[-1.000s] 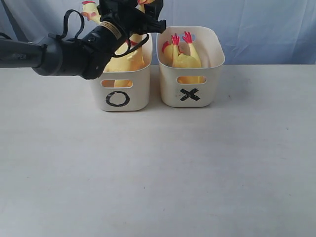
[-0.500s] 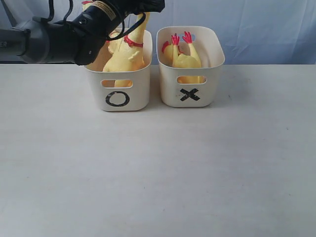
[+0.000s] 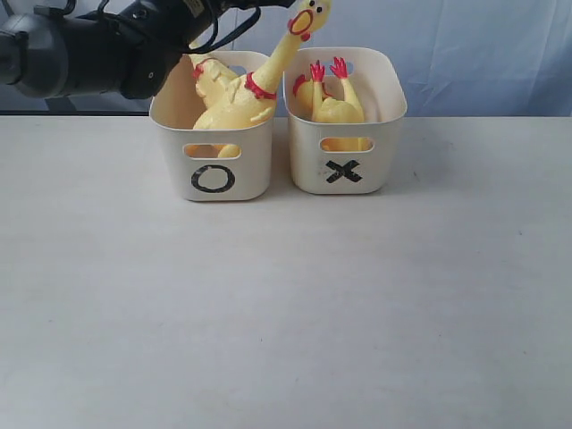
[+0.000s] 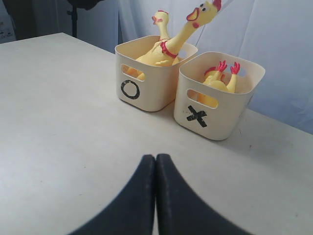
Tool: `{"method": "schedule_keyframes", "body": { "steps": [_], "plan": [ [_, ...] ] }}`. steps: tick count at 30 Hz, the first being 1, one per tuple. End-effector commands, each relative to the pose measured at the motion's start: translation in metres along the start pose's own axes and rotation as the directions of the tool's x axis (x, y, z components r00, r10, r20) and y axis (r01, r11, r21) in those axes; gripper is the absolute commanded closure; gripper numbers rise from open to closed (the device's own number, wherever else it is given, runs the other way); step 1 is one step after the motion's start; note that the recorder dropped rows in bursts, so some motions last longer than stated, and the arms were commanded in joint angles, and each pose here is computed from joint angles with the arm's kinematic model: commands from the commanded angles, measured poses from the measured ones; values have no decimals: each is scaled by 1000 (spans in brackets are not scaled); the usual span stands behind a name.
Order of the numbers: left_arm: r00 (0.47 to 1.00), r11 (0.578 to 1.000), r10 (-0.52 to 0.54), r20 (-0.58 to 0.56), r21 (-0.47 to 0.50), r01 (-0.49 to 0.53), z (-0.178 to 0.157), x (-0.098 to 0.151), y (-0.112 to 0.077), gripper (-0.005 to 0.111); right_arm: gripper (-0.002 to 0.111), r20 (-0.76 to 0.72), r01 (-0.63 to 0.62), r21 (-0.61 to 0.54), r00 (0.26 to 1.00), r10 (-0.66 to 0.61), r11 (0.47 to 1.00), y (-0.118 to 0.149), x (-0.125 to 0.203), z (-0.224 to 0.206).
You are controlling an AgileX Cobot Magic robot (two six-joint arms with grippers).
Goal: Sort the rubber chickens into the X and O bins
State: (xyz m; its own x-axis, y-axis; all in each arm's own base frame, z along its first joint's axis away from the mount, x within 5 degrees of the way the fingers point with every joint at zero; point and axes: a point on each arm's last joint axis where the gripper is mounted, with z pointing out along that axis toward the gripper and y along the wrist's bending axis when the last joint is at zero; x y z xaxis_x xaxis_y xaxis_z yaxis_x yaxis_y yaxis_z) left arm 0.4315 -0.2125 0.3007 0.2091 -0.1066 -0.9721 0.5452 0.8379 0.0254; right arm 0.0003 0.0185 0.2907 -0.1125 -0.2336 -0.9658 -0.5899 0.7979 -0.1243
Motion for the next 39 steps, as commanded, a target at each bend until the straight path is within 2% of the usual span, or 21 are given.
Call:
{"method": "schedule_keyframes", "body": {
  "steps": [1, 4, 9, 11, 16, 23, 28, 34, 39],
  "plan": [
    [998, 999, 49, -46, -16, -49, -1, -1, 4, 53, 108, 13, 2, 0, 1000, -2, 1000, 0, -1, -1],
    [987, 993, 111, -119, -27, -115, -2, 3, 7, 69, 108, 13, 2, 0, 1000, -2, 1000, 0, -1, -1],
    [946, 975, 203, -253, -39, -220, -6, 7, 13, 106, 108, 13, 2, 0, 1000, -2, 1000, 0, -1, -1],
    [941, 974, 194, -276, -65, -219, -8, 4, 18, 107, 108, 13, 2, 0, 1000, -2, 1000, 0, -1, -1],
    [937, 975, 85, -339, -166, -149, -15, -5, 34, 107, 108, 13, 2, 0, 1000, -2, 1000, 0, -1, -1],
    [857, 971, 102, -505, -136, -195, -31, -13, 47, 107, 108, 13, 2, 0, 1000, -2, 1000, 0, -1, -1],
    [789, 967, 150, -596, -77, -243, -46, -19, 46, 107, 108, 12, -1, -4, 1000, 1, 1000, 0, -1, -1],
    [752, 963, 108, -651, -120, -242, -99, -19, 55, 107, 108, 16, -6, -8, 1000, 6, 1000, 1, -2, -1],
    [788, 947, 95, -609, -189, -261, -151, -44, 59, 107, 108, 15, -6, -9, 1000, 6, 1000, 1, -2, -1]
  ]
}}
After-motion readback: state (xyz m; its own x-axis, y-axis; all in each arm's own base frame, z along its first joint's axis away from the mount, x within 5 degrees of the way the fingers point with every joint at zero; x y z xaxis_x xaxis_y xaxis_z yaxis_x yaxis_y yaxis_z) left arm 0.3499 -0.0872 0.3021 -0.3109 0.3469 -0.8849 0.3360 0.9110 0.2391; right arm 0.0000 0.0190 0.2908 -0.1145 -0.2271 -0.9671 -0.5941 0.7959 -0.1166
